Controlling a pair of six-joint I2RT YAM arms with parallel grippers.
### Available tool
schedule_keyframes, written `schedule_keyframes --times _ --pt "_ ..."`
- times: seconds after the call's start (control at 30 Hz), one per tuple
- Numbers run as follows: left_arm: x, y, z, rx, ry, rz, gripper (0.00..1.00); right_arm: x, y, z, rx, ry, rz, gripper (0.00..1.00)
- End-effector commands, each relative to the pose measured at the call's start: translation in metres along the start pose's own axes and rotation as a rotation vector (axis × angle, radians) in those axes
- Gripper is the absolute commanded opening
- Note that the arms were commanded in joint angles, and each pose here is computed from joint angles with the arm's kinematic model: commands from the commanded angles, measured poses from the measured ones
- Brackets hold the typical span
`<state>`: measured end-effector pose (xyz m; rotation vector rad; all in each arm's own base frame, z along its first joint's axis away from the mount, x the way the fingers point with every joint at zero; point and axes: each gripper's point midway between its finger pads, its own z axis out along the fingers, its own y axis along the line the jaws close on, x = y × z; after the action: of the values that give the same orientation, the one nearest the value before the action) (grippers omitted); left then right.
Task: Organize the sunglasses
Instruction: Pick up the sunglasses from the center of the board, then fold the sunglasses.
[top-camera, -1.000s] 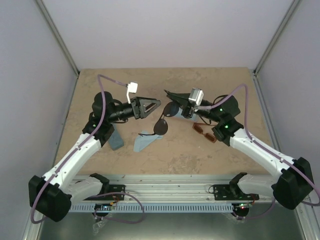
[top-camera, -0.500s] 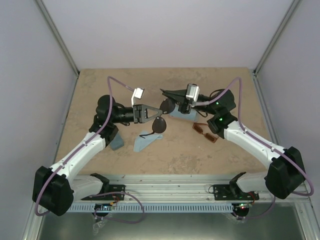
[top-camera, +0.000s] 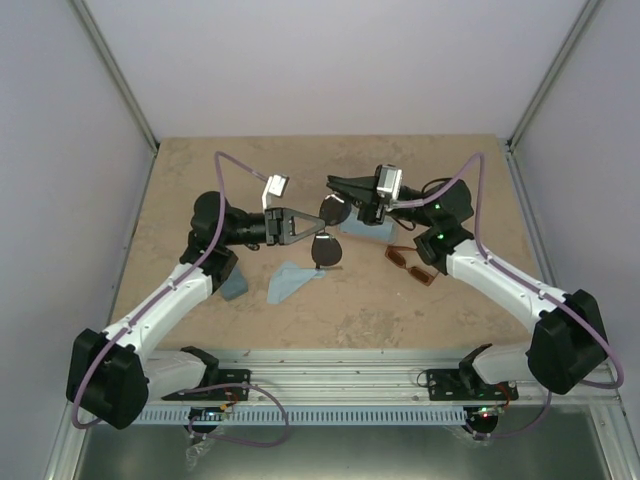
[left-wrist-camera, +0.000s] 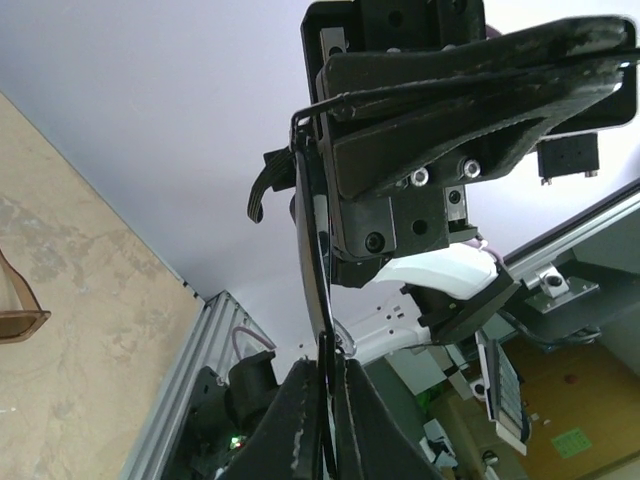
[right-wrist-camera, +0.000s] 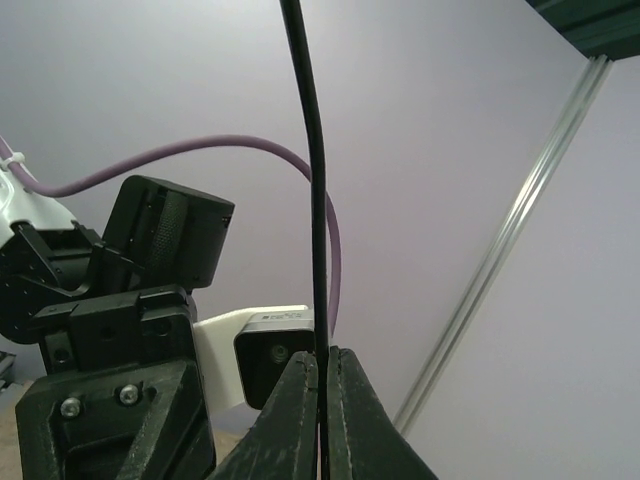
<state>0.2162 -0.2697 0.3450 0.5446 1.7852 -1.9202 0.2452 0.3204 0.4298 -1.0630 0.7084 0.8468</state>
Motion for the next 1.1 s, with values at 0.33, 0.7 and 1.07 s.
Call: schedule_keyframes --times 0.33,0.7,1.07 --pt "-0.035 0.003 -0.004 -0.112 -0.158 0.127 0.00 -0.002 -0.017 -0.030 0.229 0.126 0.063 0.69" --pt "-0.085 0.036 -0.026 -0.340 -0.444 0.069 0.00 0.035 -0.007 -0.080 0.438 0.353 0.419 0.68" --pt "-0.105 0.044 -0.052 -0.426 -0.647 -0.012 0.00 0.049 0.045 -0.095 0.293 0.368 0.493 0.48"
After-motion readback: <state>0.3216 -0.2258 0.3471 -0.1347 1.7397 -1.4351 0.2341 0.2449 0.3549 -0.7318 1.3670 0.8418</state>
